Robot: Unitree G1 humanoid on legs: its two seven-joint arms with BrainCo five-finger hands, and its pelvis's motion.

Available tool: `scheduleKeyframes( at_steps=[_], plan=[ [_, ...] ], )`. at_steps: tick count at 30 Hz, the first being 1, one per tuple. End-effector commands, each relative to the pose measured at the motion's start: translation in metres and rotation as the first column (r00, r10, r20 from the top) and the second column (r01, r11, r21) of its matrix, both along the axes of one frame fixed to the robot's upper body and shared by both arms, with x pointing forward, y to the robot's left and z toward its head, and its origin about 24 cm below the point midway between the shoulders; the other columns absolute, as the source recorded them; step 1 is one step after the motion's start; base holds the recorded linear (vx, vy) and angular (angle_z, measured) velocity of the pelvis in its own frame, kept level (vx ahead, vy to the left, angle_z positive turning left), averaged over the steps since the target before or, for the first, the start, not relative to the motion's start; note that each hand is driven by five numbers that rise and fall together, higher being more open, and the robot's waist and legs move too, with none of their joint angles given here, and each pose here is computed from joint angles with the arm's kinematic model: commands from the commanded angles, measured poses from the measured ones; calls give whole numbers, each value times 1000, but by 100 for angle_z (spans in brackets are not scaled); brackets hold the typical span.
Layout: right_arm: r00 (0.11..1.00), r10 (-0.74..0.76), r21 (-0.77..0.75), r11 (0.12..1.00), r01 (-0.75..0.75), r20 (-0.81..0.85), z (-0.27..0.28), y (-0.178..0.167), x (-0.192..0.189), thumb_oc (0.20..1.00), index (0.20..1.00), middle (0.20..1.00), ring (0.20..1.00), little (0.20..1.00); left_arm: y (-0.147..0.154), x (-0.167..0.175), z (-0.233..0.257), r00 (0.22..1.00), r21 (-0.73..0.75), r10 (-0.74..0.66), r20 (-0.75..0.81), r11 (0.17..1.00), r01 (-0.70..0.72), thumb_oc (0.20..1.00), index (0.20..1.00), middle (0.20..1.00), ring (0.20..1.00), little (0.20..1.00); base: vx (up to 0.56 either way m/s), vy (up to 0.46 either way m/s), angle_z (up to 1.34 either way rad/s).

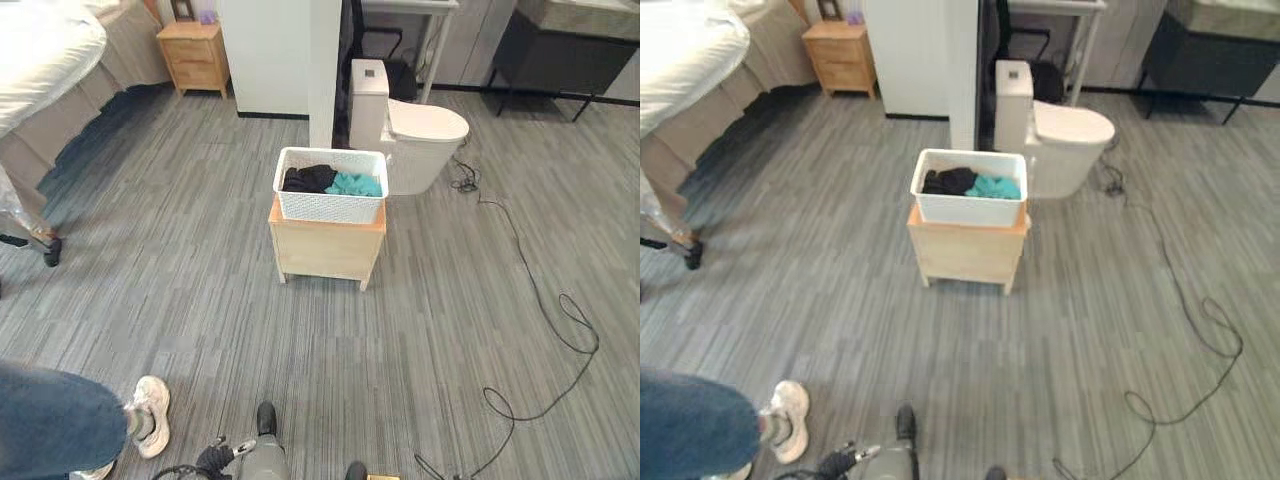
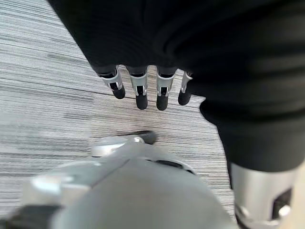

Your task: Grab the laundry basket,head to the washer,open it,put in the laundry and shut it.

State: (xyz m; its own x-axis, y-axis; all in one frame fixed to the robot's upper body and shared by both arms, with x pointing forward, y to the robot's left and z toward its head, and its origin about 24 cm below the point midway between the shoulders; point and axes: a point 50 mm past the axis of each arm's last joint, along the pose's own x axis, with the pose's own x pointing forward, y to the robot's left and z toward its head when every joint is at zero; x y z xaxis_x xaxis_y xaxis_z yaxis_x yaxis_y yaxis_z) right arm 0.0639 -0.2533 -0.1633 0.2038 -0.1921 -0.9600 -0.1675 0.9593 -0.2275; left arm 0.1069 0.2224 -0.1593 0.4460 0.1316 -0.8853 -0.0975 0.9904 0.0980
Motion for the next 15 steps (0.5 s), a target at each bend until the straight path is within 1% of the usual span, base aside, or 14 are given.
scheduleKeyframes(
  at_steps=[1,3,5,7,9,12,13,15],
  plan=[
    [1000,-15,-16,1000,15,-5,1,-7,-4,1000,1000,1000,1000,1000,10,13,8,997,29,-51,62,998,49,1000,1000,1000,1000,1000,338,262,-34],
    [1000,-20,-25,999,20,-2,2,-10,-3,1000,1000,1000,1000,1000,9,16,8,996,29,-60,72,998,58,1000,1000,1000,1000,1000,281,224,-29],
    [998,-45,-43,998,46,39,6,-16,5,1000,1000,1000,1000,1000,8,20,10,992,33,-87,86,996,84,1000,1000,1000,1000,1000,392,294,32],
    [998,-55,-41,998,56,35,6,-18,1,1000,1000,1000,1000,1000,10,24,12,992,45,-91,92,995,87,1000,1000,1000,1000,1000,450,144,1],
    [998,-55,-41,998,56,35,6,-18,1,1000,1000,1000,1000,1000,10,24,12,992,45,-91,92,995,87,1000,1000,1000,1000,1000,247,-28,1],
    [998,-69,-47,996,69,6,5,-20,-9,1000,1000,1000,1000,1000,8,31,13,988,51,-108,108,993,103,1000,1000,1000,1000,1000,359,-124,34],
    [997,-79,-46,996,78,-24,4,-20,-17,1000,1000,1000,1000,1000,5,35,14,985,54,-126,114,991,120,1000,1000,1000,1000,1000,189,-83,33],
    [997,-79,-46,996,78,-24,4,-20,-17,1000,1000,1000,1000,1000,4,35,14,985,53,-126,115,991,120,1000,1000,1000,1000,1000,96,-41,54]
  ],
)
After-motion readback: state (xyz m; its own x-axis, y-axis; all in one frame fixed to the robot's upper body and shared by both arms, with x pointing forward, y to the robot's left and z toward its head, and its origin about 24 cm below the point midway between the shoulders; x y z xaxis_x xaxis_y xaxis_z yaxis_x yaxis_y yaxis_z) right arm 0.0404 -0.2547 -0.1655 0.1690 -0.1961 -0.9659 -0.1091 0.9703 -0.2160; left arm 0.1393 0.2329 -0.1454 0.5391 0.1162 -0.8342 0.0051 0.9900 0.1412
